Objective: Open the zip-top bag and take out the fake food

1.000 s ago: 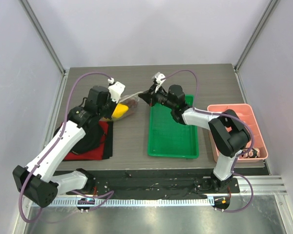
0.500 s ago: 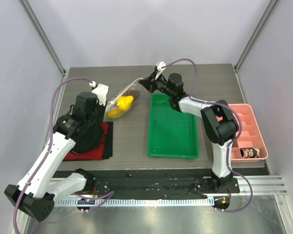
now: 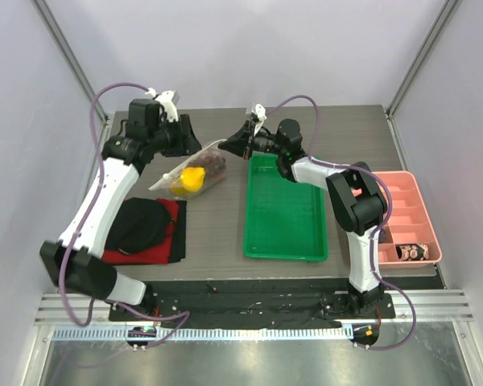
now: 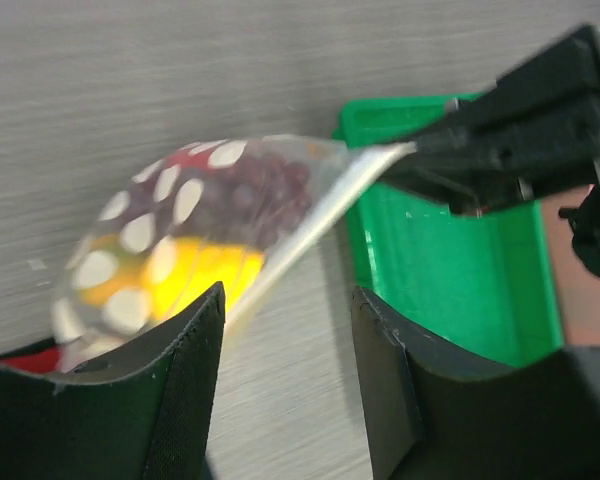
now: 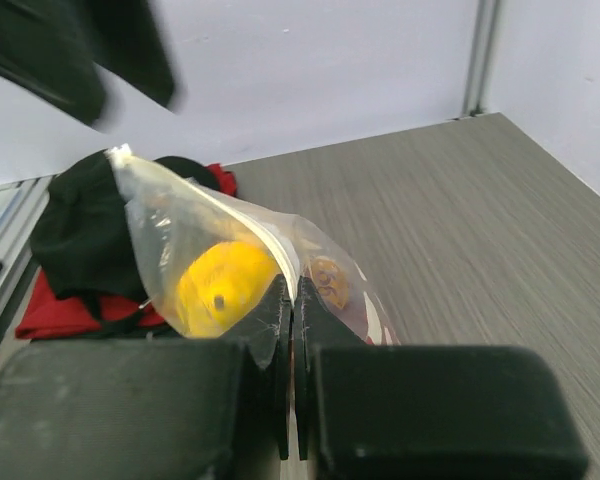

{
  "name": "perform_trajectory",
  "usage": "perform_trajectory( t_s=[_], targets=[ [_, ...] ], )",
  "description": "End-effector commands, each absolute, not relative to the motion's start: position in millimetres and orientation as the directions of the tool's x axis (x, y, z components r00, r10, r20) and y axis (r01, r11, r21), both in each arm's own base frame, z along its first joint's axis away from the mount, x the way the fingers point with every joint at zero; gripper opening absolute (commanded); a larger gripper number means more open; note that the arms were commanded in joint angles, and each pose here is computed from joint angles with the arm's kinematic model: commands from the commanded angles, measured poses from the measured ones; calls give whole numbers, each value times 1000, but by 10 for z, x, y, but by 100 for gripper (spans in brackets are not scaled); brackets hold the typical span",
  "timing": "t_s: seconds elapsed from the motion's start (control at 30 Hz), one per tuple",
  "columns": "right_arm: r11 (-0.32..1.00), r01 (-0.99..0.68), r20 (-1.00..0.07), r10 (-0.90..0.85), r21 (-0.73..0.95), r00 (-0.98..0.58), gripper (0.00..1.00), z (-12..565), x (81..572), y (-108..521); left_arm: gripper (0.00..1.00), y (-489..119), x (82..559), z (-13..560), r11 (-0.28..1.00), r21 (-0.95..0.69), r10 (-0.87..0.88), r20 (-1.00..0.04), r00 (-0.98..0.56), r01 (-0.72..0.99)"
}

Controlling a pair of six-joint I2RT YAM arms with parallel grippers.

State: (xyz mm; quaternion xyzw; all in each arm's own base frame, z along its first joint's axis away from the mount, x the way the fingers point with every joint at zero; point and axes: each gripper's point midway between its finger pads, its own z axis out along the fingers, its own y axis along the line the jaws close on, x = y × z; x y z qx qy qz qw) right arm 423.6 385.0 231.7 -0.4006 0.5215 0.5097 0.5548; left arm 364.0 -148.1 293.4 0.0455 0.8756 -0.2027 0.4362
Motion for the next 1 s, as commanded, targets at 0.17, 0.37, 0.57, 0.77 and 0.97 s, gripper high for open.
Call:
perform_trajectory(
  t_s=[0.17,0.37,0.57,0.77,0.97],
  targets=[
    [38,-997,-983,168,-65,71,1,2642,4042,3880,52,-1798,3940,2738,832,-448,-110,-713,-693,328],
    [46,-994,-983,150,-104,110,1,2615,4053,3871,43,-1853,3996,2668,821,-476,-122,-684,-720,314],
    [56,-991,-982,140,-121,128,1,2605,4110,3894,34,-1842,3991,2568,827,-474,-118,-672,-731,302],
    [62,-991,-983,133,-121,128,1,2591,4138,3902,24,-1810,4020,2478,843,-451,-97,-665,-741,294],
    [61,-991,-983,128,-122,129,1,2608,4143,3903,17,-1826,4042,2433,843,-454,-95,-654,-750,289]
  ],
)
